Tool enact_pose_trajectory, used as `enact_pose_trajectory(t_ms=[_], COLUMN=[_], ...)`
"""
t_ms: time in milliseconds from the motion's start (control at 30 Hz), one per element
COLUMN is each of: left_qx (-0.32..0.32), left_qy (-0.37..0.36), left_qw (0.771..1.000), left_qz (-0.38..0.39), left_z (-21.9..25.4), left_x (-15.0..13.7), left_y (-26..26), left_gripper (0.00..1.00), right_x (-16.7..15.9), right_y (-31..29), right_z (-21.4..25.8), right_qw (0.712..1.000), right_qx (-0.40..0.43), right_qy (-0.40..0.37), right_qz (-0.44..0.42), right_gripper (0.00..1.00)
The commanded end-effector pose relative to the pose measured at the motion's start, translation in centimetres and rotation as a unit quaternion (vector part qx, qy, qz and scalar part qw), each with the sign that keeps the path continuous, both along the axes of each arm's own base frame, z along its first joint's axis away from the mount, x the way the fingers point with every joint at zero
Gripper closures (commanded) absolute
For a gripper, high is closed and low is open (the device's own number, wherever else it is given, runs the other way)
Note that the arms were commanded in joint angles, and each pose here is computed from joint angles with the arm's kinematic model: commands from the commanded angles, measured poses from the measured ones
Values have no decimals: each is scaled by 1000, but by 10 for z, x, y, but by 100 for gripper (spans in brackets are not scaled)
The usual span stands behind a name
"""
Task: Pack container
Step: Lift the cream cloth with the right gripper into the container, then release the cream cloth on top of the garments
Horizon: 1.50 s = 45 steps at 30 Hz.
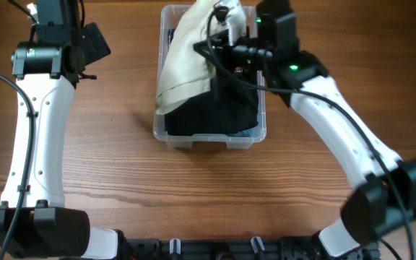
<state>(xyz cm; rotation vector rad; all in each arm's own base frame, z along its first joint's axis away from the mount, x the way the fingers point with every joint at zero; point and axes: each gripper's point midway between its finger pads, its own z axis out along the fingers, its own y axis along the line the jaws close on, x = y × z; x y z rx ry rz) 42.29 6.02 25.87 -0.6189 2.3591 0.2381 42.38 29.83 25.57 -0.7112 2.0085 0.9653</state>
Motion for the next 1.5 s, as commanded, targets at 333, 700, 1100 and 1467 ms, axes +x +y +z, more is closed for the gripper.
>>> enact_pose_trajectory(t_ms=[333, 700, 1100, 1467], left_qx=[6, 6, 6, 6], left_qy=[0, 0, 0, 0], left_qw=[1000, 1000, 1000, 1000], left_qz=[4, 4, 4, 4], left_z=[1, 1, 1, 1], left_x=[0, 0, 0, 0], left_y=[3, 3, 3, 3], left_gripper=[0, 0, 0, 0], right_x=[-31, -7, -5, -52], right_y=[1, -80, -104, -69], right_z=[-51, -106, -113, -107], right_qw=[991, 961, 950, 935], right_qx=[-39, -227, -263, -128], right_qy=[119, 127, 128, 317], right_qz=[48, -99, -113, -97], right_gripper=[96, 96, 94, 93])
